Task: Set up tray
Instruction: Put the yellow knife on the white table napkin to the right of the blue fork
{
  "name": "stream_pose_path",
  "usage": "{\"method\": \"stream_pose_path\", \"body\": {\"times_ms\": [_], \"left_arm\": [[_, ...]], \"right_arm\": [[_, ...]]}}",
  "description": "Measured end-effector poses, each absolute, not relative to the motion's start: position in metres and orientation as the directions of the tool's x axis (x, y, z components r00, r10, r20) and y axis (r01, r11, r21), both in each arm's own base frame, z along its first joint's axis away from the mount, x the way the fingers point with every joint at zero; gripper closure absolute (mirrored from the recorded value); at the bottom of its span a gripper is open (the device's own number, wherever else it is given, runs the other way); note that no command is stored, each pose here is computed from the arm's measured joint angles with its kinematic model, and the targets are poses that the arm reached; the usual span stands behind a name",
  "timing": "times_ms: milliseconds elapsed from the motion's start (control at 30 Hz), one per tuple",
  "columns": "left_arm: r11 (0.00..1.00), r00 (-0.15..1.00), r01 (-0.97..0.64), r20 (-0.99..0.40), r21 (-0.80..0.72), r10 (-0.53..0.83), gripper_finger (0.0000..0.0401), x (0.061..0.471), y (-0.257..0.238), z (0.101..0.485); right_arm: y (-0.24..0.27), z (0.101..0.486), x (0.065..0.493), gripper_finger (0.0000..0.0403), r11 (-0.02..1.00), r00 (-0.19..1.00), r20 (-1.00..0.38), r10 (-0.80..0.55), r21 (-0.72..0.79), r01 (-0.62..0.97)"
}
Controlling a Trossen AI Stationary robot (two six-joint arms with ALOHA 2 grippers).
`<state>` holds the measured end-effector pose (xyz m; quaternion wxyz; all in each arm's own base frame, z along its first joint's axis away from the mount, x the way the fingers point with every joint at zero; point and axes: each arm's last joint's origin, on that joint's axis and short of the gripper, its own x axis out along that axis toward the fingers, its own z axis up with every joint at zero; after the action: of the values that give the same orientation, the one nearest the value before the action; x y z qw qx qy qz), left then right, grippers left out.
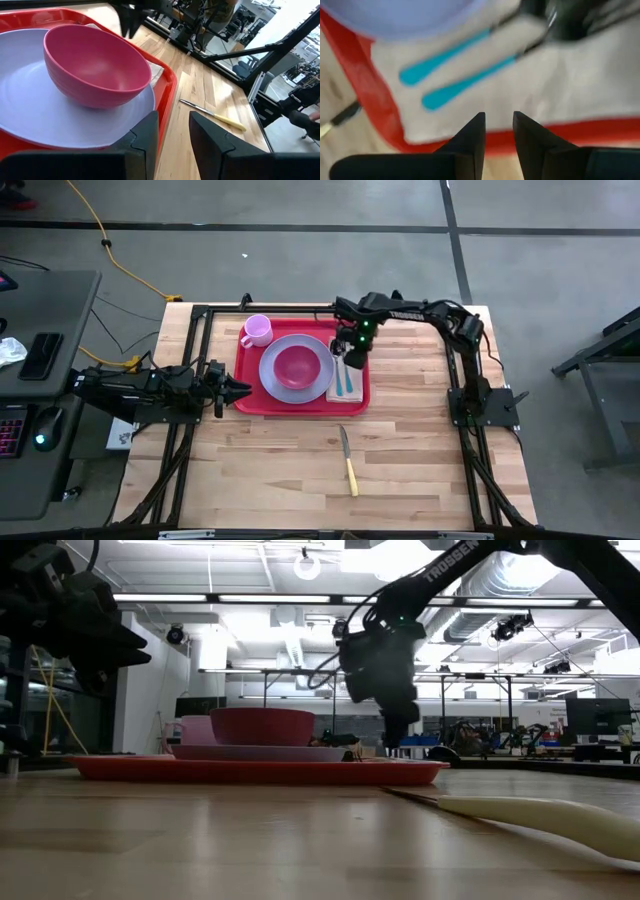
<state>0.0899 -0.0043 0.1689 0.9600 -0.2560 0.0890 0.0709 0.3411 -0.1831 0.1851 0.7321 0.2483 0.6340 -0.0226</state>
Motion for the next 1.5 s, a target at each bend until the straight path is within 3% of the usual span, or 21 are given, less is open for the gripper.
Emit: {"method": "stream_pose_path", "body": {"times_ms": [300, 567, 767, 1033, 1267, 1500], "left_arm": [[0.859, 0.975, -0.176, -0.207, -0.48, 0.084, 0.0261, 0.09, -0.005, 0.169], [0.839, 0.975, -0.176, -0.207, -0.515, 0.078, 0.0261, 0.09, -0.005, 0.169], [0.803, 0.976, -0.073, -0.206, -0.592, -0.063, 0.0261, 0.09, -0.009, 0.169], [0.759, 0.943, 0.189, -0.1, -0.622, -0.317, 0.0261, 0.091, -0.016, 0.178], [0.716, 0.894, 0.321, -0.051, -0.62, -0.444, 0.0261, 0.089, -0.02, 0.183], [0.662, 0.796, 0.551, 0.082, -0.508, -0.6, 0.0261, 0.085, -0.024, 0.198]], "right_arm": [[-0.156, 0.186, 0.333, 0.0324, 0.86, 0.011, -0.928, 0.371, 0.348, 0.374], [-0.141, 0.201, 0.328, 0.0324, 0.889, -0.091, -0.954, 0.285, 0.228, 0.398], [-0.124, 0.243, 0.317, 0.0324, 0.862, -0.003, -0.978, 0.207, 0.181, 0.474], [-0.076, 0.297, 0.296, 0.0324, 0.739, 0.083, -0.985, 0.15, 0.168, 0.653], [-0.016, 0.317, 0.285, 0.0324, 0.616, 0.07, -0.995, 0.066, 0.096, 0.782], [0.052, 0.314, 0.287, 0.0324, 0.531, 0.082, -0.996, 0.045, 0.093, 0.842]]}}
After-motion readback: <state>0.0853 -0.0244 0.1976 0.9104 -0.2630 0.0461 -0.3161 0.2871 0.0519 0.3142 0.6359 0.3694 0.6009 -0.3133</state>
